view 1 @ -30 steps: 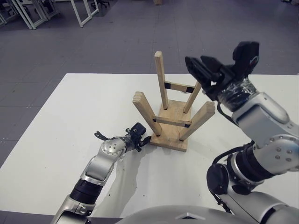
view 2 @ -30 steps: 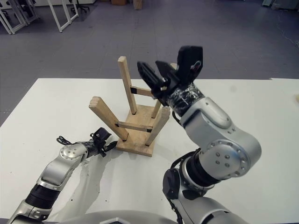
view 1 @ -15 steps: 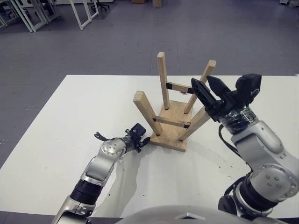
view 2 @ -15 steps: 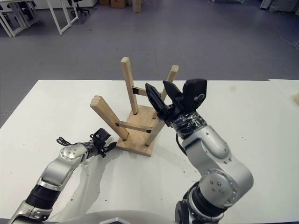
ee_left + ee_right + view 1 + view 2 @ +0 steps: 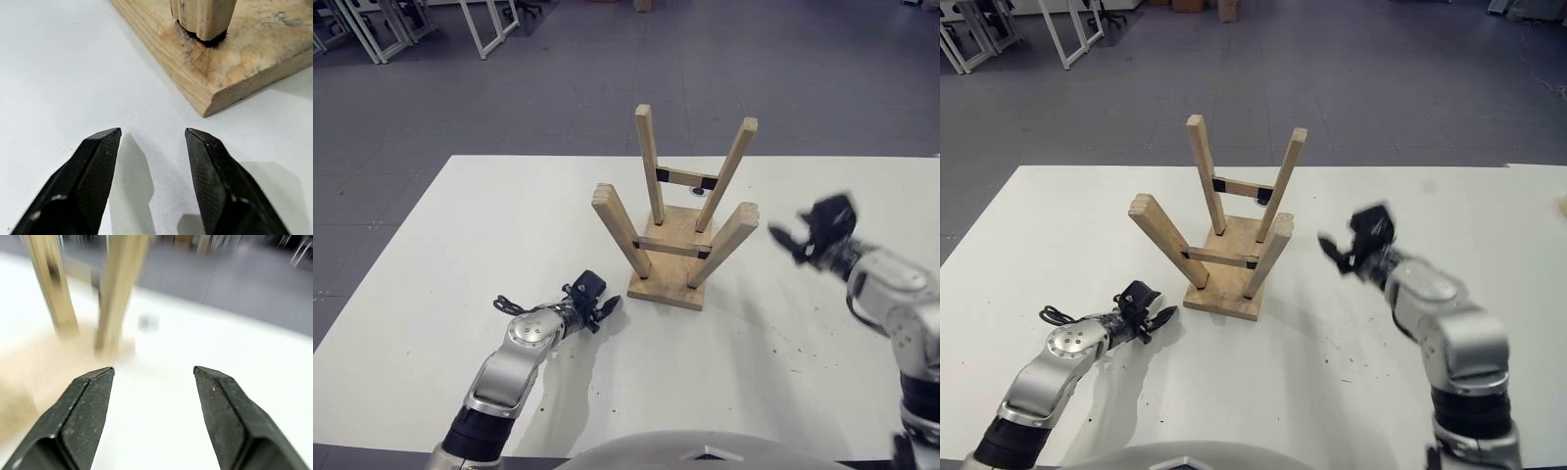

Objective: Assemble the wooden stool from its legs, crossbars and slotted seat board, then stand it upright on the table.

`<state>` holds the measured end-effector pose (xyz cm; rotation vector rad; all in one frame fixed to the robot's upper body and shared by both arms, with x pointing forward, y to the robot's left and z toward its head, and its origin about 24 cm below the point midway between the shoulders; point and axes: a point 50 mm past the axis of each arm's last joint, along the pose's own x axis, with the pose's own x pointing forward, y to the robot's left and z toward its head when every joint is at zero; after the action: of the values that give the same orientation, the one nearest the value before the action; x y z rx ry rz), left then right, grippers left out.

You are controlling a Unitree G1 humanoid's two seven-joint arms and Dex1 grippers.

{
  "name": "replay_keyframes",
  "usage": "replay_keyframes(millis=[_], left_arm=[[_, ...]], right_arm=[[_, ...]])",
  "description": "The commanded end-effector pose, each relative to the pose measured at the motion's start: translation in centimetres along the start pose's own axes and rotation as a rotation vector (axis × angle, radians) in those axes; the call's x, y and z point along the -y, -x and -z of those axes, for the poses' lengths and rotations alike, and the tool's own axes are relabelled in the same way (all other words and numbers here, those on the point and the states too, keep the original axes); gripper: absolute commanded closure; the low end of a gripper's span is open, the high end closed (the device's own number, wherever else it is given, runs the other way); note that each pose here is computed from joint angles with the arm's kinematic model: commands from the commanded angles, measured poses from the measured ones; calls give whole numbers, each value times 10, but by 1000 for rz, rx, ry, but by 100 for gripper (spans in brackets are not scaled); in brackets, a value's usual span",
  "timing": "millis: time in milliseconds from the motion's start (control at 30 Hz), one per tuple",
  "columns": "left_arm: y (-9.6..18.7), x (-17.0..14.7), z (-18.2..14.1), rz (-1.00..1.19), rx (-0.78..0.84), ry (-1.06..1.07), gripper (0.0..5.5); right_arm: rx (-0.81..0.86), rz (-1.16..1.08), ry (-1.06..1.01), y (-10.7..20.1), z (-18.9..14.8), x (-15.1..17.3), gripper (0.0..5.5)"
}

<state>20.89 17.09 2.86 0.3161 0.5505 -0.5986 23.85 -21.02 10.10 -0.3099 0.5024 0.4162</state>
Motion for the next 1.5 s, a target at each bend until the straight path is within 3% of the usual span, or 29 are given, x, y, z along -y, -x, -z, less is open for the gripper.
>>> replay_keyframes(millis=[33,167,267,433,533,700,833,933,1000,1100,1333,1500], left_arm=[[10,-3,15,-15,-106,29,309],[15,-9,4,-69,-76,19,309],[16,-13,1,-73,-77,12,309],[23,-45,1,-165,-96,7,309],[30,-65,4,-224,-104,15,309],[40,-74,1,-185,-63,60,309],[64,-73,-49,117,185,136,289],[82,-81,-91,280,322,85,231],[85,-86,-105,312,357,63,200],[83,-90,-114,328,355,26,197],[69,-94,-122,378,369,6,197],[64,-107,-130,425,358,-5,197]], right_arm=[[-185,-161,178,-11,40,-24,252],[-210,-252,261,-29,52,-48,252],[-151,-330,319,-47,41,-71,252],[145,-718,132,-44,-46,-135,252],[261,-740,17,-44,-77,-144,252],[180,-664,-6,-31,-52,-108,252],[83,-729,-65,0,-27,-72,234],[65,-647,35,11,-33,-28,170],[71,-584,115,12,-39,-9,168],[144,-540,167,7,-58,14,168],[391,-710,74,7,-127,15,168],[343,-820,13,-15,-118,-5,168]])
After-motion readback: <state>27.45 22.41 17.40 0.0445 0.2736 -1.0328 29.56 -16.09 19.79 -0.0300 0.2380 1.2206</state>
